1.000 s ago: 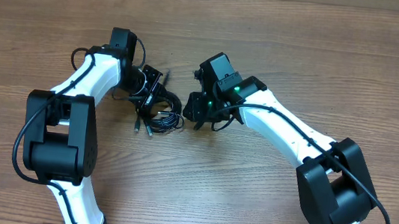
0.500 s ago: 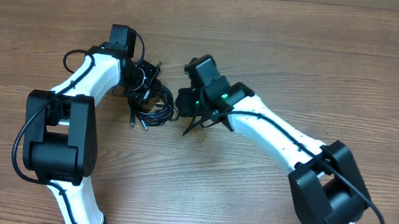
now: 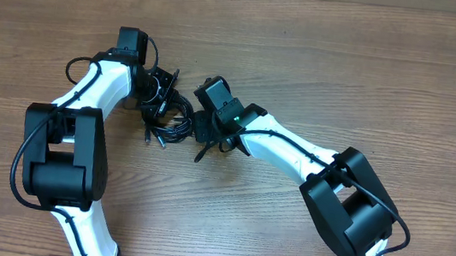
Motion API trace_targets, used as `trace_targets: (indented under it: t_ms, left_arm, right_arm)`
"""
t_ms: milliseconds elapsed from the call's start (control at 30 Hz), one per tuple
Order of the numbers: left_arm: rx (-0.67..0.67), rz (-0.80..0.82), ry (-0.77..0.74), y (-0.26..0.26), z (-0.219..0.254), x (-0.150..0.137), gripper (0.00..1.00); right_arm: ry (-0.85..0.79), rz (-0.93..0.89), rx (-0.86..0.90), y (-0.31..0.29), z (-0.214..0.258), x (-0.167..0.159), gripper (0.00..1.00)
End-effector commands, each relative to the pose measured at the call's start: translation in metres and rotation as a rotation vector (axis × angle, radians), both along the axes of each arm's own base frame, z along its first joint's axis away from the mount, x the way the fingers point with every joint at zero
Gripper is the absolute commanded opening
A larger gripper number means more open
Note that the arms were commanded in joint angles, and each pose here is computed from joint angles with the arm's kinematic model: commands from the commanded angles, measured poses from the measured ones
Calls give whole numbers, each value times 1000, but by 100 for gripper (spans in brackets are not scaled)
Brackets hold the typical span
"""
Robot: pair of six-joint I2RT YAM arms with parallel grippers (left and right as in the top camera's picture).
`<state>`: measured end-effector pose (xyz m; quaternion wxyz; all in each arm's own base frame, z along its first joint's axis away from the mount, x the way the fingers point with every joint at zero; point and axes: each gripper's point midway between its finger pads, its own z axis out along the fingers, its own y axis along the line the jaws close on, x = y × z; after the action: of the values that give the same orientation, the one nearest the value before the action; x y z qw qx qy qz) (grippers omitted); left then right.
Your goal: Untangle cables
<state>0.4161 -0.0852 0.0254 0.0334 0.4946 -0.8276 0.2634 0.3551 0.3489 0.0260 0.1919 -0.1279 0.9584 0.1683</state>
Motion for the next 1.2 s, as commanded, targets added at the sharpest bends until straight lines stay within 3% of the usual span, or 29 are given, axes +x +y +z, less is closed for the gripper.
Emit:
trace_targets:
  t_ms: [0,500,900,933,1000,1067,1133,1167]
  left_arm:
    - [-7,-12,-54,2,17,7,4]
    - [-74,-30,-54,-9,23,6,4]
    - [-69,-69,-47,-11,22,-1,4]
    - [-70,-79,-52,-11,22,-1,4]
    - [-71,-105,-67,-12,23,-1,4]
    - [-83,-130,-81,-14,24,-2,4]
    - [-100,-156,-95,-18,26,-2,4]
    - [-107,-172,-105,-19,27,-2,4]
  right_arm:
    - [-10,-9,-11,-1,-6,4,31]
    - [21,11,-21,4,-34,0,26]
    - [-158,137,-184,-4,-77,27,24]
    - [-158,138,-186,-5,-77,28,23]
    - [-167,133,-179,-5,-73,30,9]
    - [-182,126,-165,-3,-71,35,4]
    - [-195,120,-154,-2,-68,39,6]
    - [-199,118,-150,-2,-68,41,12]
